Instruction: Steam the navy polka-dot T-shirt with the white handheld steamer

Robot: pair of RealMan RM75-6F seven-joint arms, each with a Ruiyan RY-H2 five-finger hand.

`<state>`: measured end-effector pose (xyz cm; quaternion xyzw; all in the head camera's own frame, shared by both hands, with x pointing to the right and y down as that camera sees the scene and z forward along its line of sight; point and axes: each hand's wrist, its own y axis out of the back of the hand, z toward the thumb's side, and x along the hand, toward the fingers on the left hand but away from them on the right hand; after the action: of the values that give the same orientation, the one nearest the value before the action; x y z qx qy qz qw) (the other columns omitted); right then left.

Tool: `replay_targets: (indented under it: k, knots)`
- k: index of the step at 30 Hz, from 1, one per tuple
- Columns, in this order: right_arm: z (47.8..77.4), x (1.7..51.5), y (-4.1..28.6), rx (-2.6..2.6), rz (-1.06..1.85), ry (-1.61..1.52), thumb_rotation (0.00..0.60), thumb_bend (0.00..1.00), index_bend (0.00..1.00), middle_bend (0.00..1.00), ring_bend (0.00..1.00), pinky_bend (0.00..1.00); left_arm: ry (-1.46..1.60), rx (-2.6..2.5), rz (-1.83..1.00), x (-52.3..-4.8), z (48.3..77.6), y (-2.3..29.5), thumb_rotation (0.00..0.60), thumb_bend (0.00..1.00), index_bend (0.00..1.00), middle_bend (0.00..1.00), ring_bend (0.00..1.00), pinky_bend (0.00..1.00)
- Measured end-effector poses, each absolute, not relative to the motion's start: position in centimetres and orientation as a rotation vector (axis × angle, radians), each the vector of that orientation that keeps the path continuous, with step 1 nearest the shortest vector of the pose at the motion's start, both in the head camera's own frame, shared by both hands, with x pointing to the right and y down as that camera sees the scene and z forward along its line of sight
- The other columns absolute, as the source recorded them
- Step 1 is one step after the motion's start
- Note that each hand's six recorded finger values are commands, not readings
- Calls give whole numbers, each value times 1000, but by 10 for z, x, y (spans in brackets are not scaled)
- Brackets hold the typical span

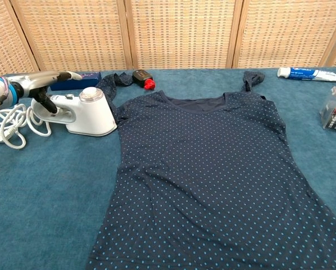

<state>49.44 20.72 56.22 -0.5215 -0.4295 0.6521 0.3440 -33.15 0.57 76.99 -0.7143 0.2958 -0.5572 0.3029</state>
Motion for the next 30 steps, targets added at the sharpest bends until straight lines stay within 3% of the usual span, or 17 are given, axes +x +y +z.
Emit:
replay_targets:
  k: [8,10,11,12,13,14,19,22,25,30]
  knots:
    - [564,495,207,-1354,1701,-1113,600,0,51,0,0,0,762,-1903,-1454,-315,777,6,600,426,0,0,0,0]
    - [564,495,207,-1354,1703,-1113,600,0,51,0,0,0,765,-1903,-1448,-312,778,5,600,445,81,74,50,0]
    - [564,495,207,-1354,1704,-1113,600,0,51,0,0,0,768,-1902,-1444,-310,778,5,600,461,200,186,127,11]
    - [564,495,207,-1355,1705,-1113,600,0,51,0,0,0,771,-1900,-1442,-309,778,4,600,475,357,336,231,49]
    - [564,495,207,-1354,1705,-1114,600,0,51,0,0,0,775,-1898,-1438,-308,778,4,600,482,453,426,300,91]
    - [564,496,207,-1354,1705,-1115,600,0,51,0,0,0,782,-1893,-1430,-308,777,3,600,490,570,534,395,187]
    - [565,496,207,-1356,1707,-1116,600,0,51,0,0,0,799,-1845,-1389,-307,771,0,600,588,819,741,638,633]
    - [565,496,207,-1358,1708,-1114,600,0,51,0,0,0,802,-1840,-1372,-306,770,1,600,663,918,807,702,774]
    - [565,495,207,-1360,1707,-1112,600,0,51,0,0,0,807,-1837,-1351,-305,767,1,600,705,988,856,746,842]
    - [565,495,207,-1362,1704,-1113,600,0,51,0,0,0,831,-1834,-1292,-304,760,2,600,779,1000,921,826,978]
